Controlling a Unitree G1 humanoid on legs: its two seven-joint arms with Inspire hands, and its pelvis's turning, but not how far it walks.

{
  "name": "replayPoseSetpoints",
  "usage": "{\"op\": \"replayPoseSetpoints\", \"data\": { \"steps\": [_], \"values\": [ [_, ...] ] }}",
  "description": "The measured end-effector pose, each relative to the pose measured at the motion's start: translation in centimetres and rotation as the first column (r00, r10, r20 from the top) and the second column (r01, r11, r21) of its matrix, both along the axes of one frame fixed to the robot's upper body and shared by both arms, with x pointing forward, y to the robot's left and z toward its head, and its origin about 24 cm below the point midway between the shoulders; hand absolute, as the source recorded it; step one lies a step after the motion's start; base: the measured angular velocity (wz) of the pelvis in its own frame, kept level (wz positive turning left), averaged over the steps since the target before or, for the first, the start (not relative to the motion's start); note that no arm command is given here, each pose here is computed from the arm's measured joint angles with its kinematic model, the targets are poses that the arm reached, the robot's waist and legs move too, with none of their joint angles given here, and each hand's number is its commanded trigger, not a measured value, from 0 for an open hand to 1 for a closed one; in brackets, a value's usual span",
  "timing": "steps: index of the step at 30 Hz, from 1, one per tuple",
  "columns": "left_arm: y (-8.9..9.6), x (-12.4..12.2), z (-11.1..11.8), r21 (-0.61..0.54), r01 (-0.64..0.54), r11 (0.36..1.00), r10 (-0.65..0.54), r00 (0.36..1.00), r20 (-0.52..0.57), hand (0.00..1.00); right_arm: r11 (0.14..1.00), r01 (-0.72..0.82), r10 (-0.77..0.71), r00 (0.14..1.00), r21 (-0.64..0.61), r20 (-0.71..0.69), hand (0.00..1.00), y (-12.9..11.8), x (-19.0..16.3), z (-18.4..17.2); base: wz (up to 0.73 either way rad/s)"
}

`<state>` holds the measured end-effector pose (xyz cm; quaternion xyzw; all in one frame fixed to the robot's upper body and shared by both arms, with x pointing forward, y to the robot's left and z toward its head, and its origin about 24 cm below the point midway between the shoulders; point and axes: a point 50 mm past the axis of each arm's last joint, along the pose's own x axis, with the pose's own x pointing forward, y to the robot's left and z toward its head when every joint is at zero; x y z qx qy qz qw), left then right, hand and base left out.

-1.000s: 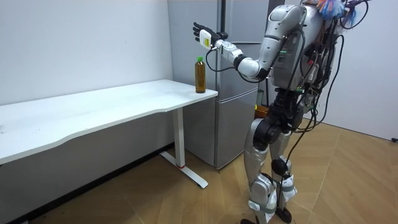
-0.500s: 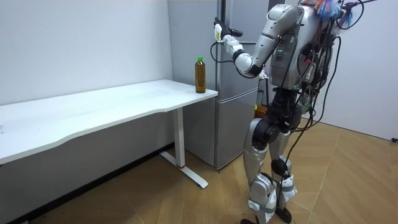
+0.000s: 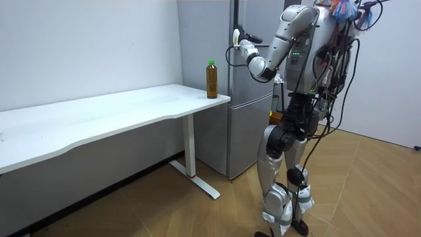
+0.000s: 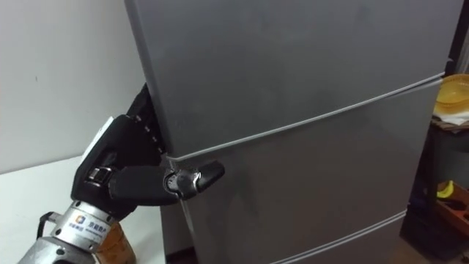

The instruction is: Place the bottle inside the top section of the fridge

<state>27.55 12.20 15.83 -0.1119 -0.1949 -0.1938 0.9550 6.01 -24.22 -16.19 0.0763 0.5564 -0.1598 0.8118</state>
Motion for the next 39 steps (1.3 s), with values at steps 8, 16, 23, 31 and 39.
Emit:
{"op": "replayPoseSetpoints", "data": {
  "steps": [8, 16, 23, 31, 39],
  "values": [
    [-0.2, 0.1, 0.3, 0.001, 0.009, 1.0, -0.009, 1.0, 0.008, 0.83, 1.0, -0.018, 0.018, 1.0, 0.0, 0.004, 0.0, 0.1, 0.3, 0.0, 0.01],
    [-0.4, 0.1, 0.3, -0.042, 0.035, 0.998, -0.035, 0.999, 0.0, 0.93, 1.0, -0.029, 0.029, 1.0, 0.001, -0.005, 0.0, 0.2, 0.4, 0.0, 0.06],
    [-0.8, 0.0, 0.2, -0.059, 0.046, 0.997, -0.046, 0.999, -0.008, 0.62, 0.999, -0.048, 0.048, 0.999, -0.001, -0.002, 0.0, 0.3, 0.7, 0.0, 0.02],
    [-1.2, -0.1, 0.3, -0.076, 0.065, 0.995, -0.066, 0.998, 0.001, 0.03, 0.999, -0.05, 0.05, 0.999, 0.0, -0.003, 0.0, 0.3, 0.7, 0.0, 0.0],
    [-1.4, -0.2, 0.2, -0.08, 0.08, 0.994, -0.081, 0.997, -0.005, 0.0, 0.999, -0.049, 0.049, 0.999, 0.0, -0.003, 0.0, 0.3, 0.7, 0.0, 0.0]
  ]
}}
